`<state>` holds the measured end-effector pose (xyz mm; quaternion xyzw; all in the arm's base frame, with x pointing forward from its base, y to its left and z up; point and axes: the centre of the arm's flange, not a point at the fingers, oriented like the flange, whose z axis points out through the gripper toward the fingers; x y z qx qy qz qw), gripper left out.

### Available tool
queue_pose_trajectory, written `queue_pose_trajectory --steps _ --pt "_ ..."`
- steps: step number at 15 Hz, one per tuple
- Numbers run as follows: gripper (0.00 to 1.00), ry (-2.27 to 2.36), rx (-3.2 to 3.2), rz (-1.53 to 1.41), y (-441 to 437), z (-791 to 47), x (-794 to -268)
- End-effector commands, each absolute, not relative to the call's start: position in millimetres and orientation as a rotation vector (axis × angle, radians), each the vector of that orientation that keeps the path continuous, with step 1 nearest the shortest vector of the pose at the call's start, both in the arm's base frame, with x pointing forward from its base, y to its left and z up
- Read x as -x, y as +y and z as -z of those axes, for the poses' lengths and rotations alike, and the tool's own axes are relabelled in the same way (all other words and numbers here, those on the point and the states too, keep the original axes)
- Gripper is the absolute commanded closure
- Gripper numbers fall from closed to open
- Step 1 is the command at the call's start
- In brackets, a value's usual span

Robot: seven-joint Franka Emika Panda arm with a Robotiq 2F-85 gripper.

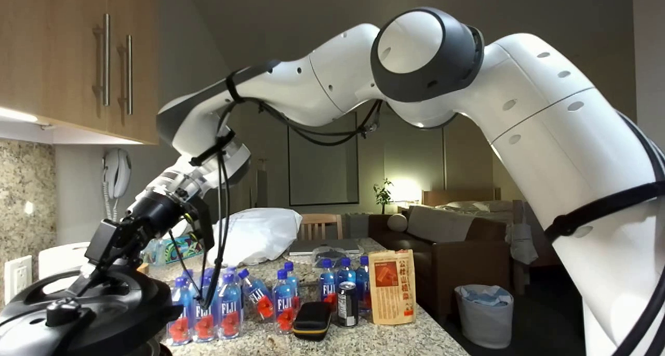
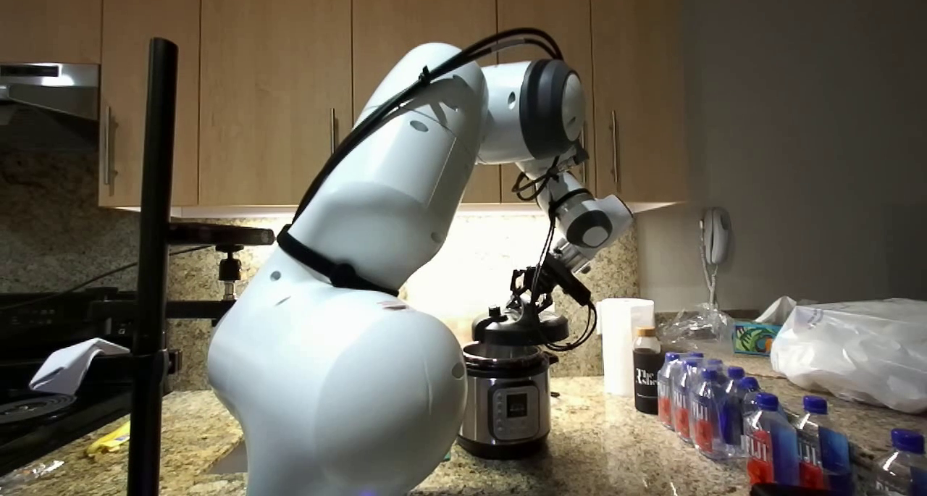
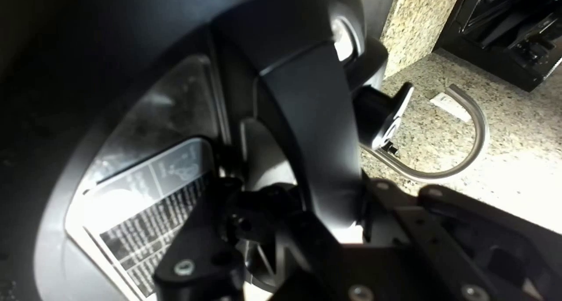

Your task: Pick up the lid from the cooker and put it on the counter

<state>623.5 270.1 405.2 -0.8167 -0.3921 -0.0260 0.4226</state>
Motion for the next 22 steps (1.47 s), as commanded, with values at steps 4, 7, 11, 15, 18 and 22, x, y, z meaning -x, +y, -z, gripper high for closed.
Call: queue_pose_trajectory --steps 4,7,11,15,18,22 --pt "0.98 -0.952 2.067 0.082 260 -401 -623" --pt "0.98 -0.887 2.097 0.130 234 -397 -622" --pt "0.98 -0.793 2.120 0.201 198 -399 -621" --pt "0.98 -0.723 2.114 0.261 171 -412 -612" --pt "0.98 -0.666 2.085 0.311 149 -415 -603" --pt "0.98 -0.542 2.056 0.377 111 -405 -586"
